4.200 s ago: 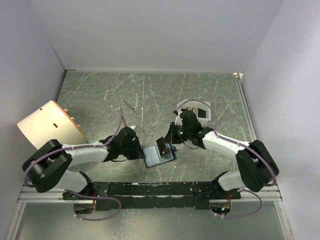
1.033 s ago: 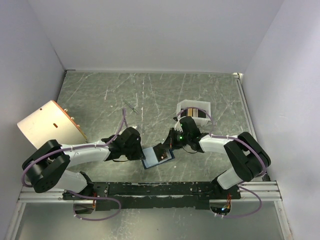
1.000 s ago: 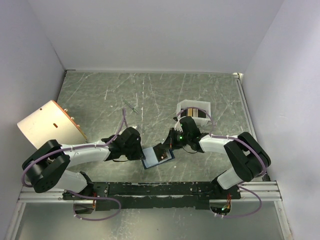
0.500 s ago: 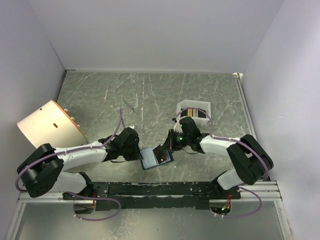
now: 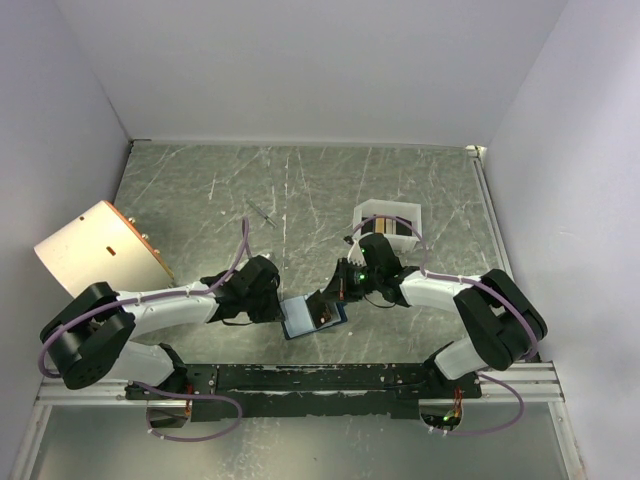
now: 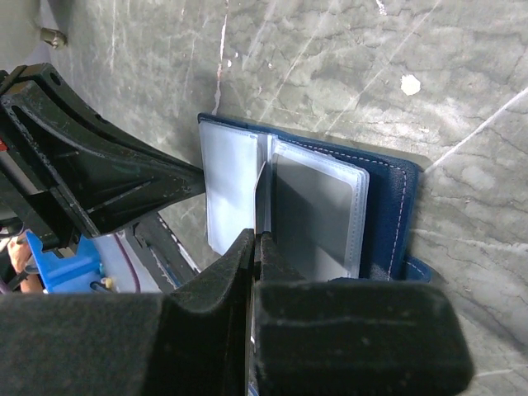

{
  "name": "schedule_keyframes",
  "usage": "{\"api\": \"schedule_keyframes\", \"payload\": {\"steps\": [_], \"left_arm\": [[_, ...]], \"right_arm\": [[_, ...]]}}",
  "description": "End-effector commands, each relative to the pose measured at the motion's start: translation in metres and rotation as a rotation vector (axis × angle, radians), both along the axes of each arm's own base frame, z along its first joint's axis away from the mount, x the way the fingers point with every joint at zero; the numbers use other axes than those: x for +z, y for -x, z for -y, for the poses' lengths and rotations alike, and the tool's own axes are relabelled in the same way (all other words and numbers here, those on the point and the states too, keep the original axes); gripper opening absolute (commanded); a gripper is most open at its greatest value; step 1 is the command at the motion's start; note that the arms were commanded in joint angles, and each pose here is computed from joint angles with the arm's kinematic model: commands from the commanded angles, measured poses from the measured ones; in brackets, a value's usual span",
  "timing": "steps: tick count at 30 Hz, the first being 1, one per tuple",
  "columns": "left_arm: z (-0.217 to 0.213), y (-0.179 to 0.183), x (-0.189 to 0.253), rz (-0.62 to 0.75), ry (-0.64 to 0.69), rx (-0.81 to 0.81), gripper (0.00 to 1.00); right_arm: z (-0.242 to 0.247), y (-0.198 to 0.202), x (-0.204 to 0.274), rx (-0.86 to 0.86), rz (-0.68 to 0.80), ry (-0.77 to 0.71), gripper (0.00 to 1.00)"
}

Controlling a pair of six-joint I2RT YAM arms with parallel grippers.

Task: Put the credit cards into the card holder
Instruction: Insert the credit card into the card holder.

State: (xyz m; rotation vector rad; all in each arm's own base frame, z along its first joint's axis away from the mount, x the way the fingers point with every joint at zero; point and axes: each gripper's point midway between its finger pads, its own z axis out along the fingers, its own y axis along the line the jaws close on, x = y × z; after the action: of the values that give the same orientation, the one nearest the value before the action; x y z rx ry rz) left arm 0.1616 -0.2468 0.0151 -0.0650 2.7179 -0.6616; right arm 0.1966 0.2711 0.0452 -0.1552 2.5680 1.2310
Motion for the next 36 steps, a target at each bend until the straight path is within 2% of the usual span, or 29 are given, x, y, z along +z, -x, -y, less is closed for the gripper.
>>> {"api": "schedule_keyframes", "payload": {"steps": [1, 9, 22, 36], "left_arm": [[-0.006, -0.001, -0.01, 0.008, -0.044, 0.009, 0.1], [-0.011, -0.001, -0.012, 0.008, -0.071, 0.013, 0.11], [-0.018, -0.005, -0.017, 0.0, -0.138, 0.031, 0.11], [-0.011, -0.002, -0.015, -0.017, -0.1, 0.019, 0.11]], "right_arm": [[-0.006, -0.002, 0.01, 0.007, 0.008, -0.041, 0.0], [-0.002, -0.007, 0.015, -0.005, 0.048, -0.013, 0.0], [-0.003, -0.003, -0.011, 0.034, 0.007, 0.015, 0.0], [0.003, -0.013, -0.02, -0.017, 0.026, 0.054, 0.0]]}}
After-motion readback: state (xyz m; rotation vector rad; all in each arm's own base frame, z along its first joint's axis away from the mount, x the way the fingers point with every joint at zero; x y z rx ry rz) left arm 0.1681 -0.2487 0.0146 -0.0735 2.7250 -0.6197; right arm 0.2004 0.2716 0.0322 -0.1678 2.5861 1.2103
